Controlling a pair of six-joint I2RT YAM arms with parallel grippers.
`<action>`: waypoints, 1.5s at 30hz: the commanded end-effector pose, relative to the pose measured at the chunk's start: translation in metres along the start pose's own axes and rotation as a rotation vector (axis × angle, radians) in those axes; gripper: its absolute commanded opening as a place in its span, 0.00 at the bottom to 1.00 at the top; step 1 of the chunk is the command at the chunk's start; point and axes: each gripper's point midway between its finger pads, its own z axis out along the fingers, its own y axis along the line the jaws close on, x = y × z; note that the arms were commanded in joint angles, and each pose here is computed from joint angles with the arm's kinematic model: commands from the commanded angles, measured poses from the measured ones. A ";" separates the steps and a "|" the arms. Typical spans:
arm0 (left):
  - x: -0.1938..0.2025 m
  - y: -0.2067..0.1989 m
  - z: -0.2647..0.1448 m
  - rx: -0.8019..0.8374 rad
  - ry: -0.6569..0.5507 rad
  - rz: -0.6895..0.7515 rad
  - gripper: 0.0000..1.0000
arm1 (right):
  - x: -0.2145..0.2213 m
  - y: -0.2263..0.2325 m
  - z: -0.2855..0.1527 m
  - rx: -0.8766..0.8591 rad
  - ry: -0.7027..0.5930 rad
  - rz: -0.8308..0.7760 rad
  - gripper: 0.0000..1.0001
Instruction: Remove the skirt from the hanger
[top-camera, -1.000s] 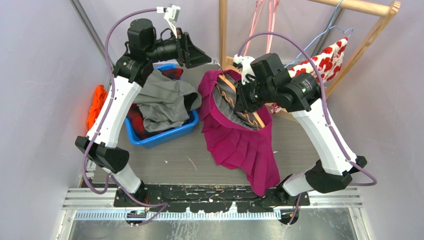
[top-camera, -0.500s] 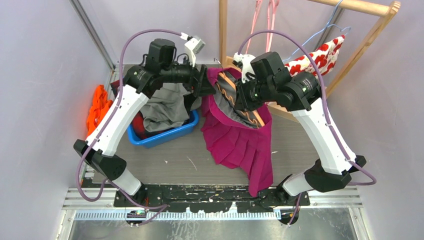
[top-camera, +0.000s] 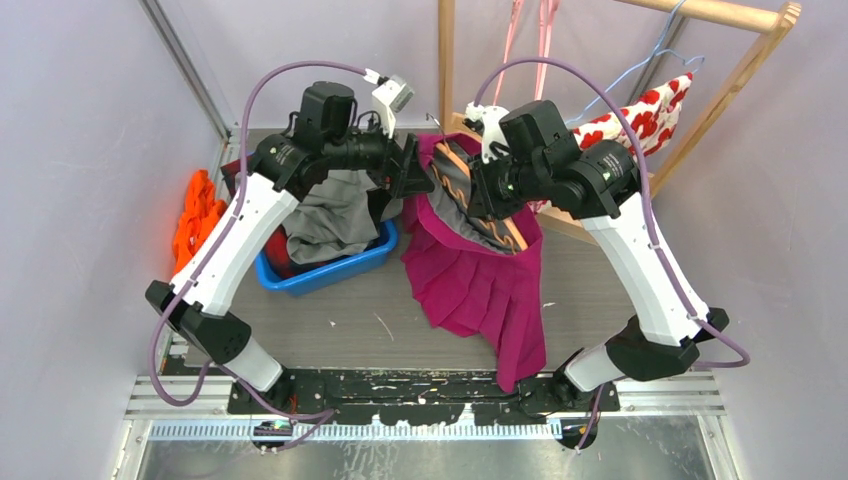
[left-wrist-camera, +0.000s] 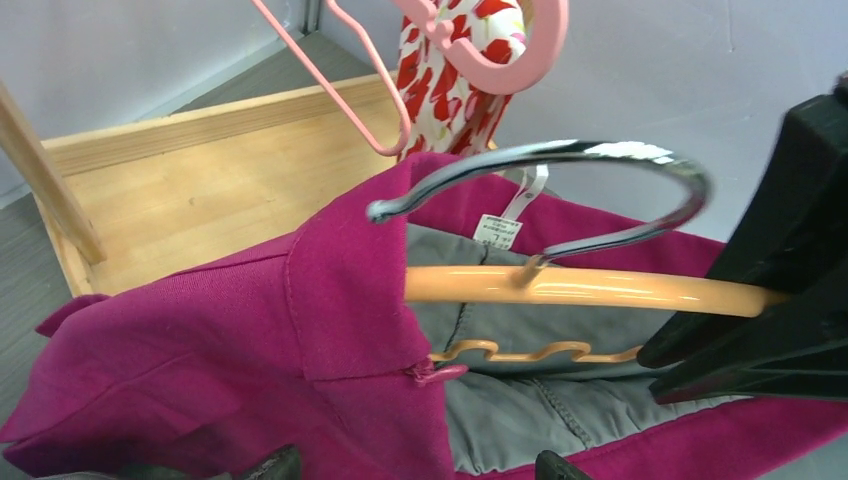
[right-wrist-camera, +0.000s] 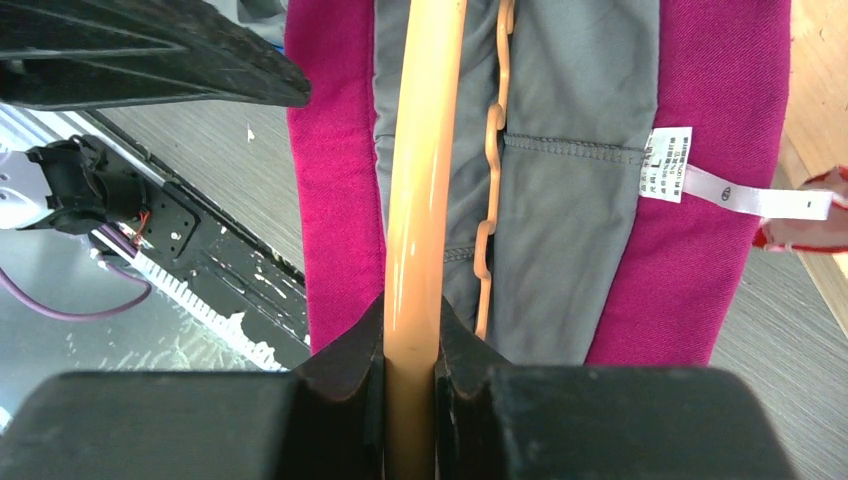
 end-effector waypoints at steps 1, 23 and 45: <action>-0.012 0.001 0.010 -0.006 -0.044 0.039 0.82 | -0.044 0.011 -0.028 -0.041 -0.211 -0.021 0.01; -0.036 0.031 0.031 -0.212 -0.087 0.041 0.00 | -0.066 0.003 -0.008 0.006 -0.282 -0.010 0.01; -0.018 -0.020 0.038 -0.111 -0.057 0.031 0.00 | -0.143 -0.020 0.087 0.139 -0.443 -0.021 0.01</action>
